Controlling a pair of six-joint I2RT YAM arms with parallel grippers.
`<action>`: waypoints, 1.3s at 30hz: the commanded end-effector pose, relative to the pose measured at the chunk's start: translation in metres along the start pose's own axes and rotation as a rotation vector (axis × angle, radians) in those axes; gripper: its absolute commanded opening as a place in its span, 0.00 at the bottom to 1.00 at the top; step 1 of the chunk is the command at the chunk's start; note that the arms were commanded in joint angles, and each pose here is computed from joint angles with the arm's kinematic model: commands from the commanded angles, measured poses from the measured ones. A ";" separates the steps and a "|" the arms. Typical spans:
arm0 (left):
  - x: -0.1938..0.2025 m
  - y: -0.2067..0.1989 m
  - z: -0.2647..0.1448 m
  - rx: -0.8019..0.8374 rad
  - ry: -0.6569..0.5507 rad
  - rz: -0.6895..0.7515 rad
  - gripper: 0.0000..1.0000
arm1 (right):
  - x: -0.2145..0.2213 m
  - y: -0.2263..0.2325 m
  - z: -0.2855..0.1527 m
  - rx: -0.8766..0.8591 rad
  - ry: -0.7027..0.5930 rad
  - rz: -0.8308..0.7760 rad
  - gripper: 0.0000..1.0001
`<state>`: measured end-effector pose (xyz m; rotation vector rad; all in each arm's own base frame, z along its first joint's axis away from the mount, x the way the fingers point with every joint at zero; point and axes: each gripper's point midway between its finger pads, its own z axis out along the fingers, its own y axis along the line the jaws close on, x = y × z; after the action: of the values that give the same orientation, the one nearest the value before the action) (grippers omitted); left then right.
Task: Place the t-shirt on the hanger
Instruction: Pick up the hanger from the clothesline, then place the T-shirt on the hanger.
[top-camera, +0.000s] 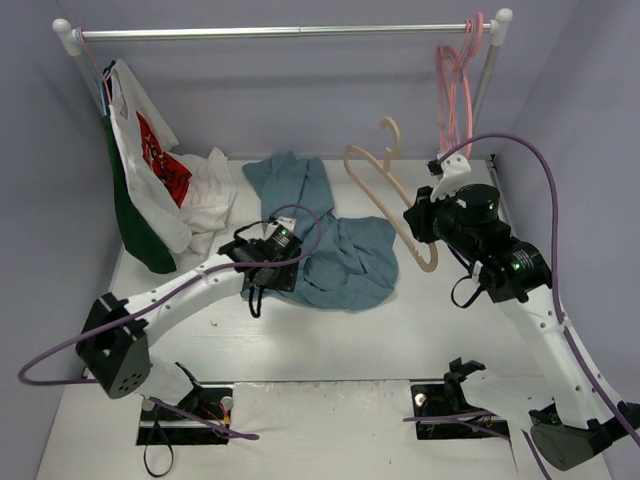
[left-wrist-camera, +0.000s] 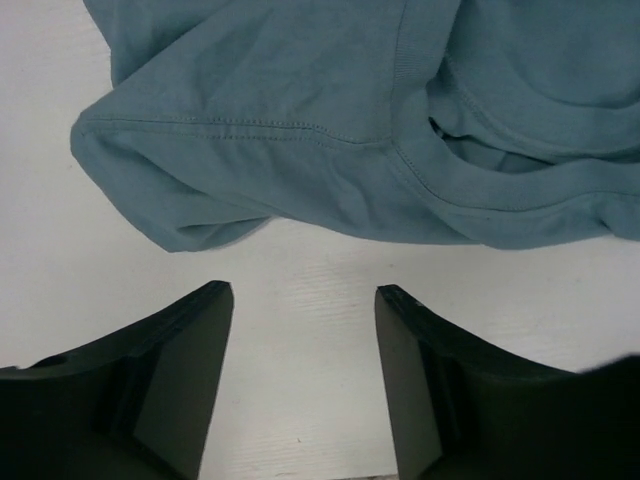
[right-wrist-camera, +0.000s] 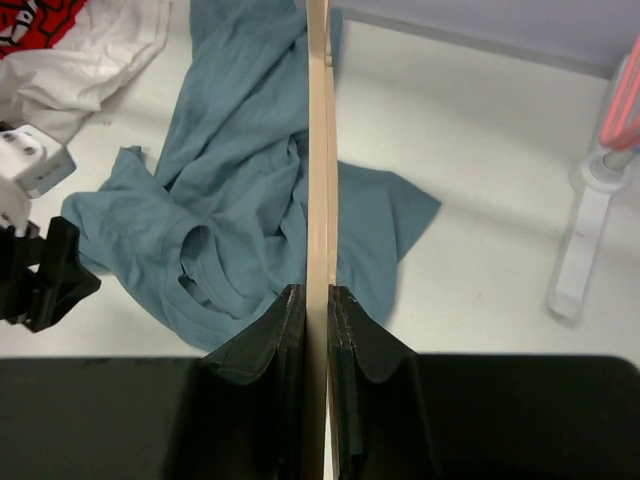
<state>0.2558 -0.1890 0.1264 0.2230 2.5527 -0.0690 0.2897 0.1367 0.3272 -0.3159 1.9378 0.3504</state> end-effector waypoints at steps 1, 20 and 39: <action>-0.031 -0.007 0.001 -0.068 -0.114 -0.084 0.56 | -0.016 -0.002 -0.010 0.017 -0.089 0.018 0.00; -0.038 -0.034 0.064 -0.171 -0.115 -0.128 0.52 | 0.001 -0.003 -0.028 0.011 -0.094 0.017 0.00; -0.055 -0.010 0.066 -0.072 -0.127 -0.087 0.00 | 0.014 0.015 -0.034 -0.081 -0.097 -0.019 0.00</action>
<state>0.3175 -0.2075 0.0542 0.0426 2.5561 0.0910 0.2470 0.1257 0.3029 -0.3385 1.9377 0.3719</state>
